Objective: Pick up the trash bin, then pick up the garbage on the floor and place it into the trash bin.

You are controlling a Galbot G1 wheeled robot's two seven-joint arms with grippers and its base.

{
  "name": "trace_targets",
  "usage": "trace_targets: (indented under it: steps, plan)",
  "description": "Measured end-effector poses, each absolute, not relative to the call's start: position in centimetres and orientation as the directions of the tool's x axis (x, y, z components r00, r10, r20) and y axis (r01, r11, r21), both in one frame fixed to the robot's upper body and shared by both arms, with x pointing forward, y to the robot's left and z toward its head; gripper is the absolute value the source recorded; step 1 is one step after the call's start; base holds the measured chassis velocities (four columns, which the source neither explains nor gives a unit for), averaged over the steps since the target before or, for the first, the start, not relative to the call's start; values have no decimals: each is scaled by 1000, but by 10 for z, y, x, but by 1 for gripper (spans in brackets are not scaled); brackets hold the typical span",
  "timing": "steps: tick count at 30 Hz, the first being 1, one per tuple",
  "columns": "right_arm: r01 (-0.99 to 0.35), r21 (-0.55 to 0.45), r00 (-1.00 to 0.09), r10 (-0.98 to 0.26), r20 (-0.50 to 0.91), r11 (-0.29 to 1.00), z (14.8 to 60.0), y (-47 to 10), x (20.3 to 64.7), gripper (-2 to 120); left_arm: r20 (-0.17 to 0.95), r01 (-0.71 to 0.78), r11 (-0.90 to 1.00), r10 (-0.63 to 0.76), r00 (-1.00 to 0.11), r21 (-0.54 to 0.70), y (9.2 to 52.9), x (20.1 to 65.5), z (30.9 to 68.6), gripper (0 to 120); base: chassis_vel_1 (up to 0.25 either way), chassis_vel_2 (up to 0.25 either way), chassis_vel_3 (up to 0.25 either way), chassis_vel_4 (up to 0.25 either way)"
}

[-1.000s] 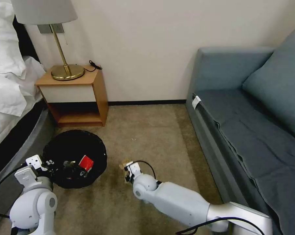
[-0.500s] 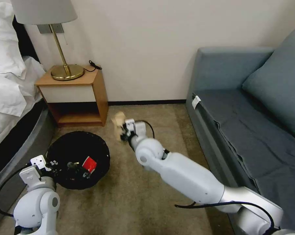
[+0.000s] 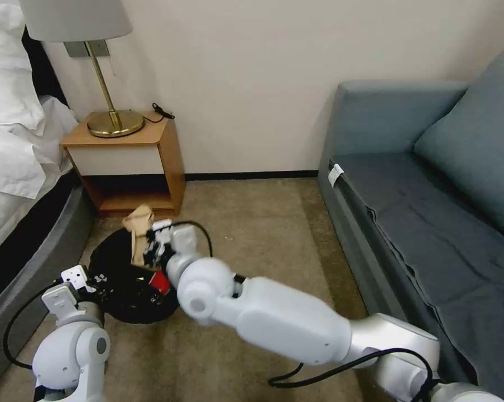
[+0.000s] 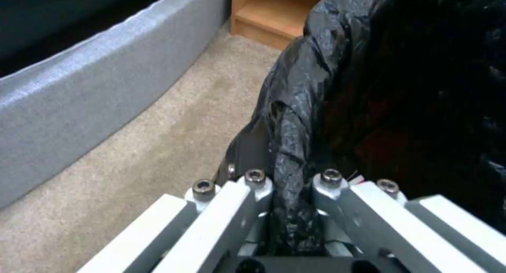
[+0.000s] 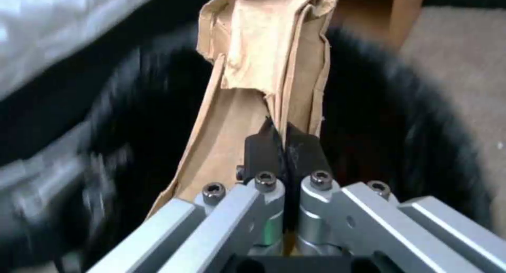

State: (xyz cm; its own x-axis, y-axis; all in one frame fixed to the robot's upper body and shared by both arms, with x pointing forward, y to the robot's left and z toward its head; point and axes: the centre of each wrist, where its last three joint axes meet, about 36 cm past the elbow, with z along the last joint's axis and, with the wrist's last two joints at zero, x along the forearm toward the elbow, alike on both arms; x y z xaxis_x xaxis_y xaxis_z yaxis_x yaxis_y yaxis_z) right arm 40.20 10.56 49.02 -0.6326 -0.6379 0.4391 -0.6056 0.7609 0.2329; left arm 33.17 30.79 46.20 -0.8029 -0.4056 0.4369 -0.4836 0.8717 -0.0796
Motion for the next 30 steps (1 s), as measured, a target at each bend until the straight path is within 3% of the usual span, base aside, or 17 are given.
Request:
trace_targets:
  steps: [3,6,8,10,15,26,30]
  plan:
    - [-611,222,-626,-636,452,760,482,105,398,4,435,-484,871,-406,-803,-80,308,331,463,3,0,0,0,0]
    - [-611,216,-626,-631,459,762,479,102,396,17,433,-486,870,-408,-803,-81,308,331,464,3,0,0,0,0]
    - [-611,215,-626,-631,459,762,479,101,396,17,433,-486,870,-408,-803,-81,308,331,464,3,0,0,0,0]
    - [-609,211,-630,-628,457,764,478,99,397,30,434,-486,870,-407,-804,-84,308,332,464,3,0,0,0,0]
    - [-605,204,-644,-624,442,769,483,96,400,46,435,-486,870,-405,-804,-88,307,332,463,3,0,0,0,0]
    - [-592,191,-718,-620,317,783,529,61,415,88,579,-559,782,-329,-746,-276,315,338,450,3,0,0,0,0]
    - [-577,199,-734,-610,299,792,535,49,416,99,633,-593,755,-320,-705,-280,322,344,435,3,0,0,0,0]
